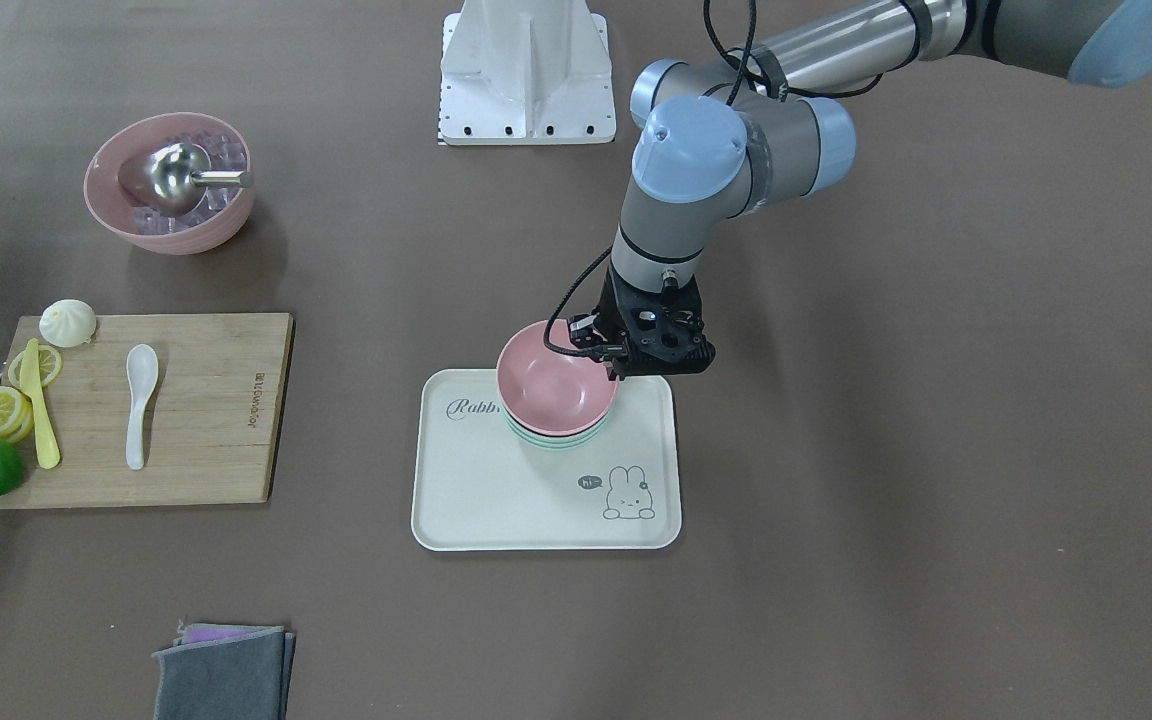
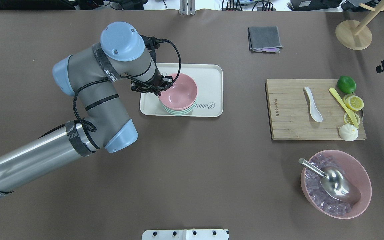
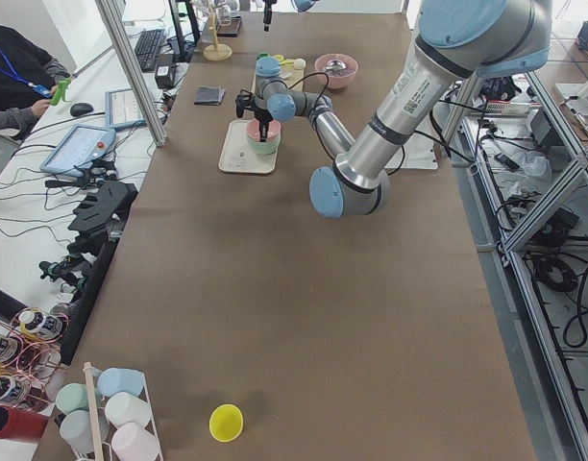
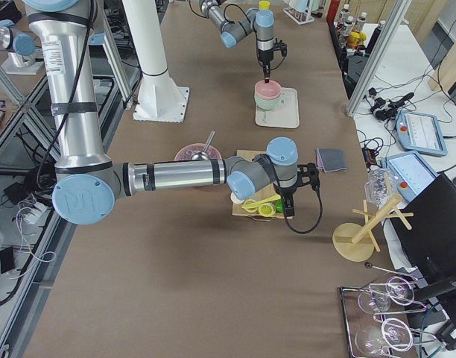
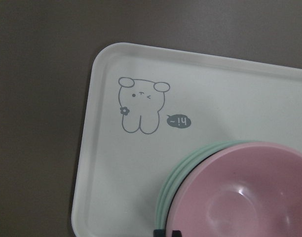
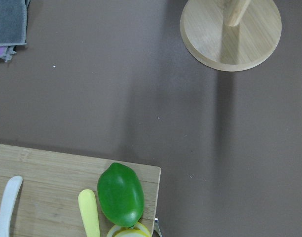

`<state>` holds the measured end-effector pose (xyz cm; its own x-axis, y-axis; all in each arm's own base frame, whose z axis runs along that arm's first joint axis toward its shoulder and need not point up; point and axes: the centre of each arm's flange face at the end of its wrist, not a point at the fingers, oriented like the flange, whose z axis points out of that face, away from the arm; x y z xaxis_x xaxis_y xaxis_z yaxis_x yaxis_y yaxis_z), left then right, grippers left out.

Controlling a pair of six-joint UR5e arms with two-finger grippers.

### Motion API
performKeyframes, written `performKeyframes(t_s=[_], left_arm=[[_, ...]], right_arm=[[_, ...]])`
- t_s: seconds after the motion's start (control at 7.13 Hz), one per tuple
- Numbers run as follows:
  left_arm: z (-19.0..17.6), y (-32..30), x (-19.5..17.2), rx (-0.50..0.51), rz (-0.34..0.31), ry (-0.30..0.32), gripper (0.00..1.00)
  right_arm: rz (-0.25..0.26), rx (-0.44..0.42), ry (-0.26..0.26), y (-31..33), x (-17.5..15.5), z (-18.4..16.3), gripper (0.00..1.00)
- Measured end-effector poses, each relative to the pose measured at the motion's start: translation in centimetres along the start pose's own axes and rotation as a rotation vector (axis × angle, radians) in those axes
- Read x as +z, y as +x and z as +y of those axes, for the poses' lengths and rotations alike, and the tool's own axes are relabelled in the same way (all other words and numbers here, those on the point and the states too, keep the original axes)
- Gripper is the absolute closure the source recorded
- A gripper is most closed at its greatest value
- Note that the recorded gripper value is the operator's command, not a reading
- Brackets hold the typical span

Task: Stack pink bowl on green and place spoon
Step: 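Lower the pink bowl into the green bowl and open the left gripper, then raise the left gripper away while the right gripper reaches toward the white spoon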

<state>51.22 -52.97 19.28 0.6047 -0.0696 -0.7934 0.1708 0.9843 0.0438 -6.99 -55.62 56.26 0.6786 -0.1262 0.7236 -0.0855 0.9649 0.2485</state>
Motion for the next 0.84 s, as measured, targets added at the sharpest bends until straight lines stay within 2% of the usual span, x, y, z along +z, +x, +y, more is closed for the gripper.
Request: performKeyframes(t_s=[0.14, 0.56, 0.84], left_arm=[[0.0, 0.0, 0.0, 0.000, 0.000, 0.001, 0.02], [-1.4, -0.2, -1.0, 0.008, 0.031, 0.056, 0.02], [-4.9, -2.9, -4.2, 0.016, 0.068, 0.031, 0.02]], right_arm=[[0.000, 0.000, 0.000, 0.0, 0.0, 0.0, 0.00], [0.000, -0.001, 0.001, -0.1, 0.0, -0.1, 0.00], [-0.005, 0.022, 0.009, -0.8, -0.3, -0.6, 0.01]])
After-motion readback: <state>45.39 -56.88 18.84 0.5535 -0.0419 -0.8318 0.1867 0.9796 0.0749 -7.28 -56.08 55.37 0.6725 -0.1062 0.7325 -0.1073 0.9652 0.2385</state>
